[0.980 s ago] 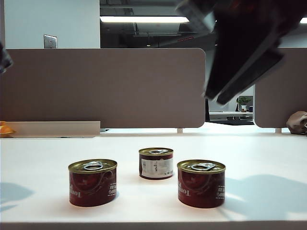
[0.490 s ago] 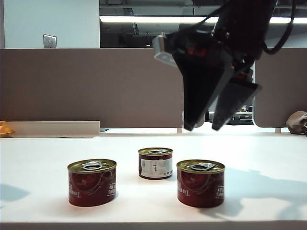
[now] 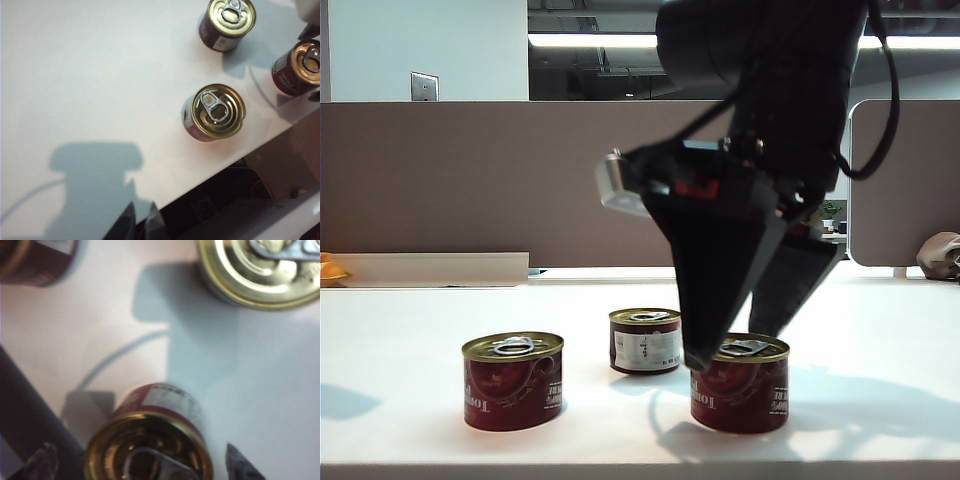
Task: Pick up the cans one by one and stack them together.
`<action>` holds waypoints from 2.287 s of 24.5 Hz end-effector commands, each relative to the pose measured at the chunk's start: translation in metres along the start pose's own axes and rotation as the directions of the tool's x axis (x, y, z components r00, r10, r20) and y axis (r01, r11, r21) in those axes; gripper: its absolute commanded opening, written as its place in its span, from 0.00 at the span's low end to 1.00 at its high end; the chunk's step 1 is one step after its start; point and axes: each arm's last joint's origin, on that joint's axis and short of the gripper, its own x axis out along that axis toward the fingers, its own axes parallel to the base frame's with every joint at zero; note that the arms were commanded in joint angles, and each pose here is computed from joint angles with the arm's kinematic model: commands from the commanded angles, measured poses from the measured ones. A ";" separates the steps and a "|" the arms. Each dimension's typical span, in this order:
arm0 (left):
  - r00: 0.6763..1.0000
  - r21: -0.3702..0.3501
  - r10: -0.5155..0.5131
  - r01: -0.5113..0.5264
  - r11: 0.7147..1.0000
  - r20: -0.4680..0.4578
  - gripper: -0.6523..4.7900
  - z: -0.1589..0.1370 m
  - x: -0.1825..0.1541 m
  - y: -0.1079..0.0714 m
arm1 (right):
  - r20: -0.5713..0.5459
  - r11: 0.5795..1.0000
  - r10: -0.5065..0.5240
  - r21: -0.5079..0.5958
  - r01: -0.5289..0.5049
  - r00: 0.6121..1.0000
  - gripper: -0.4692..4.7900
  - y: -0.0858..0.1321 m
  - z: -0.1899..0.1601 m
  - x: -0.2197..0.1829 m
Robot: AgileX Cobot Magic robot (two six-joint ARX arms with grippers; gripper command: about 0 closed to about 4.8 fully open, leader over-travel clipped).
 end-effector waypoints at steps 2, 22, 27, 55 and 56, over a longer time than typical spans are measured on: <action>1.000 0.000 0.002 -0.002 1.000 0.008 0.11 0.001 -0.001 0.000 | 0.000 0.999 -0.032 0.004 0.032 0.999 0.91 -0.003 0.002 0.003; 1.000 0.004 0.002 -0.002 1.000 0.006 0.11 0.001 -0.001 0.000 | -0.060 1.000 -0.020 0.012 0.020 0.998 0.60 -0.006 0.007 0.017; 1.000 0.004 0.003 -0.003 1.000 0.007 0.11 0.001 -0.001 0.000 | -0.011 0.999 -0.041 0.005 0.041 0.999 0.58 -0.006 0.020 0.002; 1.000 0.003 0.002 -0.002 1.000 0.000 0.11 0.000 -0.001 0.000 | 0.016 0.996 -0.078 0.032 0.078 0.997 0.58 -0.031 0.091 -0.012; 1.000 0.003 0.002 -0.002 1.000 0.000 0.11 0.000 -0.001 0.000 | 0.015 0.997 -0.075 0.032 0.074 0.997 0.58 -0.031 0.091 -0.012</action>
